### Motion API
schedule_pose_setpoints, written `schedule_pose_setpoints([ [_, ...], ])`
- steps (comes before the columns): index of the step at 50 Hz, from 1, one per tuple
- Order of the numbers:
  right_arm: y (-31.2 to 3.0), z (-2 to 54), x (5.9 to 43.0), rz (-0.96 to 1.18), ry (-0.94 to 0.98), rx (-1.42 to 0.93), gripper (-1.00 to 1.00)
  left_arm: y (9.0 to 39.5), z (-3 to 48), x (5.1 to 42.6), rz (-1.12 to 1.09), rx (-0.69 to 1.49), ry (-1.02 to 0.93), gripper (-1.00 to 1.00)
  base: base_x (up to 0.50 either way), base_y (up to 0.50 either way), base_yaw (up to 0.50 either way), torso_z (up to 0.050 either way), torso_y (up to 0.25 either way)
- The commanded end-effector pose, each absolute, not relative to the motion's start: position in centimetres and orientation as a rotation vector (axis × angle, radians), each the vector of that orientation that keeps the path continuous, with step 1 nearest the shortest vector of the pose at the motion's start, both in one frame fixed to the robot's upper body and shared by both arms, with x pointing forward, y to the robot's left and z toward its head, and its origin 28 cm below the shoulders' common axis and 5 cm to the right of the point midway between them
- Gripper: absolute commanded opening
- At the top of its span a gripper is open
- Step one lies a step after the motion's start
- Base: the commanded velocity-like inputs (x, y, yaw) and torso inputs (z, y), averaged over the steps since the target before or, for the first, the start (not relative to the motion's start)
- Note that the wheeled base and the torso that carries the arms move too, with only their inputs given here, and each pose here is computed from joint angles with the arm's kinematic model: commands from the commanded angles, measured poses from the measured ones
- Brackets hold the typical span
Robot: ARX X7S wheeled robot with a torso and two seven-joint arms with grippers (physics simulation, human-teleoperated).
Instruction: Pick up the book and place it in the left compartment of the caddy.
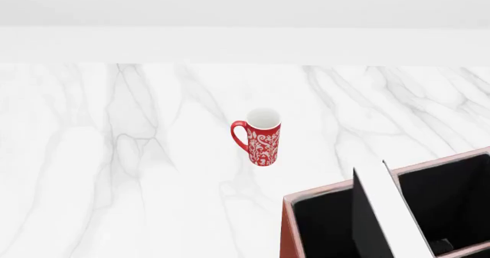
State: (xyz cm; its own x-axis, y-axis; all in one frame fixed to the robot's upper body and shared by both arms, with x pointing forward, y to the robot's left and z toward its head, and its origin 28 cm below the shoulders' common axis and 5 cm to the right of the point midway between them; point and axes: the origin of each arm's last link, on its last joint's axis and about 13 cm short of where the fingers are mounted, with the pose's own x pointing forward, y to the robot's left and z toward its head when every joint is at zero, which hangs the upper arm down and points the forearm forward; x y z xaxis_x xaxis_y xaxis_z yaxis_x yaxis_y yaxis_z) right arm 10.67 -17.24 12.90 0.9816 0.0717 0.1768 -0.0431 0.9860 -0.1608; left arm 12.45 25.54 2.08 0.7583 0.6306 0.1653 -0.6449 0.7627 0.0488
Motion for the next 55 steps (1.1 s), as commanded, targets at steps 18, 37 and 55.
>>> schedule_pose_setpoints([
  [18,-17.7,12.1,15.1,0.023,-0.257,-0.154,-1.0,25.5,2.0,12.4,0.697,0.103,-0.142,1.0,0.0,0.0,0.0,0.001,0.001],
  [37,-17.5,11.3,15.6,0.033,-0.235,-0.146,-1.0,25.5,2.1,12.4,0.697,0.104,-0.142,1.0,0.0,0.0,0.0,0.0,0.001],
  [55,-17.7,9.4,16.1,0.024,-0.182,-0.129,-1.0,25.5,2.1,12.4,0.698,0.104,-0.141,1.0,0.0,0.0,0.0,0.001,0.001],
])
